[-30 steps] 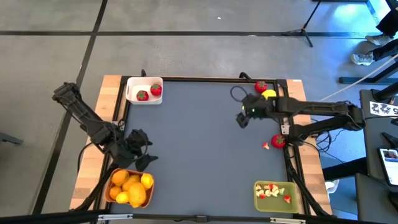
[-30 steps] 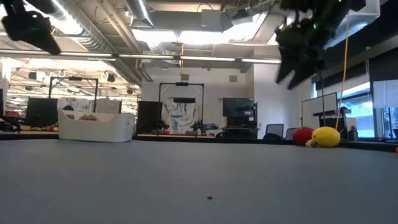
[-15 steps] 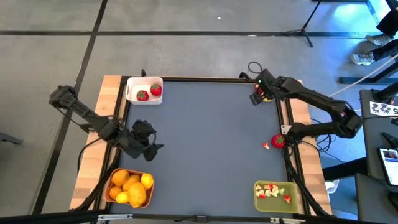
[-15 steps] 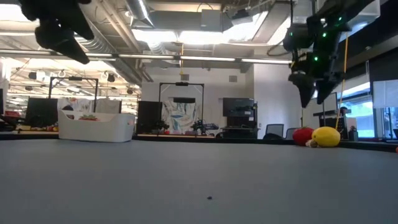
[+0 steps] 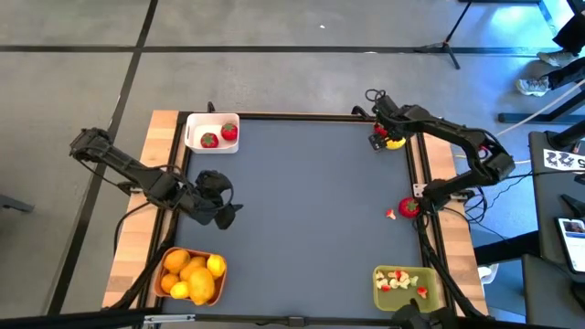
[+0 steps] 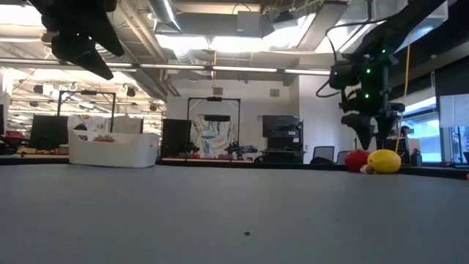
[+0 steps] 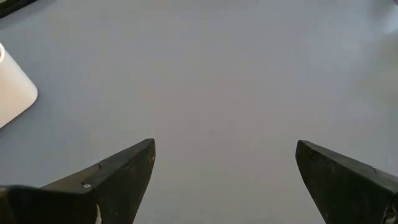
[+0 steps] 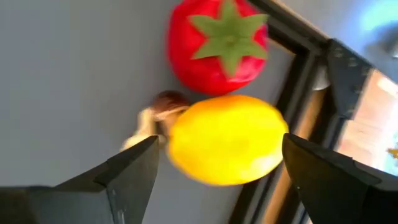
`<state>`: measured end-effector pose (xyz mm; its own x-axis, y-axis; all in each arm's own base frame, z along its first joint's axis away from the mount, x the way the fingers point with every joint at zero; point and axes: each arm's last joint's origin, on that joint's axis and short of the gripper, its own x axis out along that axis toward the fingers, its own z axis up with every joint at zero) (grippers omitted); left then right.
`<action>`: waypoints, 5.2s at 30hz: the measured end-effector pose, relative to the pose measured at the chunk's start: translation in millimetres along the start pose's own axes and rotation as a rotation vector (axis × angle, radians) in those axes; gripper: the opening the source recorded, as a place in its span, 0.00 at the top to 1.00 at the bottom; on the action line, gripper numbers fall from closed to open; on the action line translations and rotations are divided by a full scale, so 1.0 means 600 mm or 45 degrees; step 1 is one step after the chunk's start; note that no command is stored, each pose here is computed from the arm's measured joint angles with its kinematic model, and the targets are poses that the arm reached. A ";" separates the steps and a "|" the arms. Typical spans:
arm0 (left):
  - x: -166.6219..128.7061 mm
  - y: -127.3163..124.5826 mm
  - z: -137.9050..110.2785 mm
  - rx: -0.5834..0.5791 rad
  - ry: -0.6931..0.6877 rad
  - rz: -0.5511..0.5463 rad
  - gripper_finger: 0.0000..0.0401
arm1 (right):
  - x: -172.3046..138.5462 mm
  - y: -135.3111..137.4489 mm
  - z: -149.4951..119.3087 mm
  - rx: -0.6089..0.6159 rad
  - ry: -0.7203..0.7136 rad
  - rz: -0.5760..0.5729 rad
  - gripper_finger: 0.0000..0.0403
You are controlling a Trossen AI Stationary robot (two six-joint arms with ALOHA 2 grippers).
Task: Sort produce into baskets
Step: Put the yellow lemon into the orange bin
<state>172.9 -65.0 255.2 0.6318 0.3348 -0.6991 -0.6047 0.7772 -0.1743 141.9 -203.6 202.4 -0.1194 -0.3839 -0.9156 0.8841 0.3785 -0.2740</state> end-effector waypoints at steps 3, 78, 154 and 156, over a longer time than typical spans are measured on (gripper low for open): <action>0.002 0.002 0.003 -0.008 -0.003 0.009 0.05 | 0.015 0.004 0.003 -0.008 0.034 -0.029 0.17; 0.005 -0.003 0.012 0.061 -0.047 -0.029 0.05 | -0.170 0.247 -0.098 -0.463 -0.235 0.626 0.38; 0.172 -0.100 0.091 -0.316 -0.535 -0.256 0.05 | -0.271 0.474 -0.136 -0.742 -1.020 1.159 0.24; 0.172 -0.101 0.091 -0.302 -0.527 -0.268 0.08 | -0.273 0.476 -0.139 -0.776 -1.046 1.163 0.24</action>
<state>301.3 -48.3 231.4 0.8612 0.4043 -0.3081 -0.5071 0.7243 -0.4671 376.1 37.6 249.7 0.8814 -0.1033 -0.4609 0.1405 0.9890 0.0470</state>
